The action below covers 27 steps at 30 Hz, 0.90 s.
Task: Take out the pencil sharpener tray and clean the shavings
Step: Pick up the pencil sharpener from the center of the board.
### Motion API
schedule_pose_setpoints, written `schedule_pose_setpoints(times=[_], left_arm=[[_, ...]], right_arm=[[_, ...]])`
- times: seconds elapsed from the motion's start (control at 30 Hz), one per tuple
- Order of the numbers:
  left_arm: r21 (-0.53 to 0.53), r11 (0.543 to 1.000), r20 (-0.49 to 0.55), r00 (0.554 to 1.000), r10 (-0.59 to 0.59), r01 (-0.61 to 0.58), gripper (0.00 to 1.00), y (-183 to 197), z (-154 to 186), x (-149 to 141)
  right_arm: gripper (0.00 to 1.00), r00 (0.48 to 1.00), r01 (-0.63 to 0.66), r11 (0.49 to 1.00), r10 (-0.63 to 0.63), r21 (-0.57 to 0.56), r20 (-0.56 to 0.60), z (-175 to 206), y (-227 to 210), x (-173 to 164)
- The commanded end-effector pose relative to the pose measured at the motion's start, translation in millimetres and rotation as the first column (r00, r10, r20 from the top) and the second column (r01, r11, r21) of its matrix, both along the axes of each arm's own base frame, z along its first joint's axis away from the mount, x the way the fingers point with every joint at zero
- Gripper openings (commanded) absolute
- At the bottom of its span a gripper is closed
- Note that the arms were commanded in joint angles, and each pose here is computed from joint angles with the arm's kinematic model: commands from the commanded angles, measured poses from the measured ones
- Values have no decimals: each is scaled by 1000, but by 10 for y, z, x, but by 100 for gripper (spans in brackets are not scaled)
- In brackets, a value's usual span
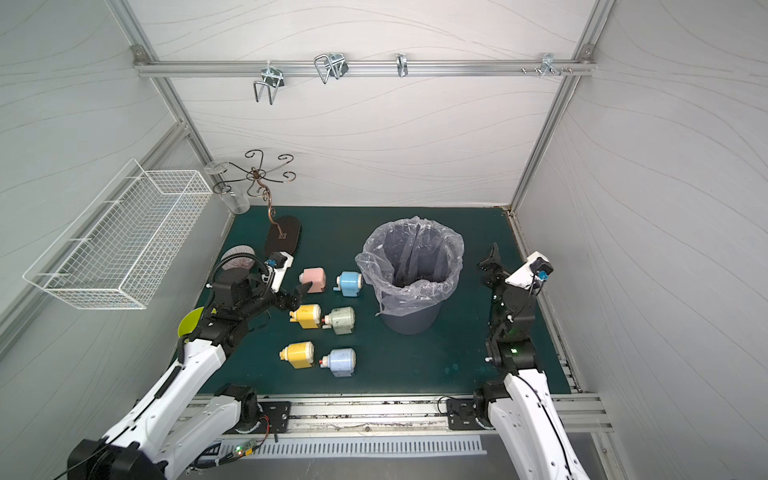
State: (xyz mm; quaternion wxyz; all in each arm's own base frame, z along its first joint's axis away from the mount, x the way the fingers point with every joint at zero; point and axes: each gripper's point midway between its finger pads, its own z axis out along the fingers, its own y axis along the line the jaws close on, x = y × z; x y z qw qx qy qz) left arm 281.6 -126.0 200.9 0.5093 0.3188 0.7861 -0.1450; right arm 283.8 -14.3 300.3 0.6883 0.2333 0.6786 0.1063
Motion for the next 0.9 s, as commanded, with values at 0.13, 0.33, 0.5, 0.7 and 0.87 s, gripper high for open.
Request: schedule_pose_setpoints(times=[0.13, 0.33, 0.5, 0.7, 0.87], left_arm=[[121, 906, -203, 904, -377, 405, 92, -443, -20, -943], [248, 780, -293, 811, -506, 575, 91, -670, -114, -1376], [279, 702, -371, 748, -550, 655, 89, -843, -321, -1591], [311, 642, -435, 706, -559, 700, 88, -971, -613, -1698], [318, 619, -469, 686, -556, 719, 87, -1016, -757, -1679]], right_arm=[[99, 907, -236, 965, 261, 115, -332, -732, 382, -652], [98, 809, -459, 875, 483, 154, -335, -664, 769, -906], [97, 759, -520, 836, 546, 175, -355, -708, 892, -991], [97, 765, -522, 835, 549, 176, -337, -673, 893, -1007], [99, 773, -510, 843, 536, 170, -339, -677, 866, -1016]])
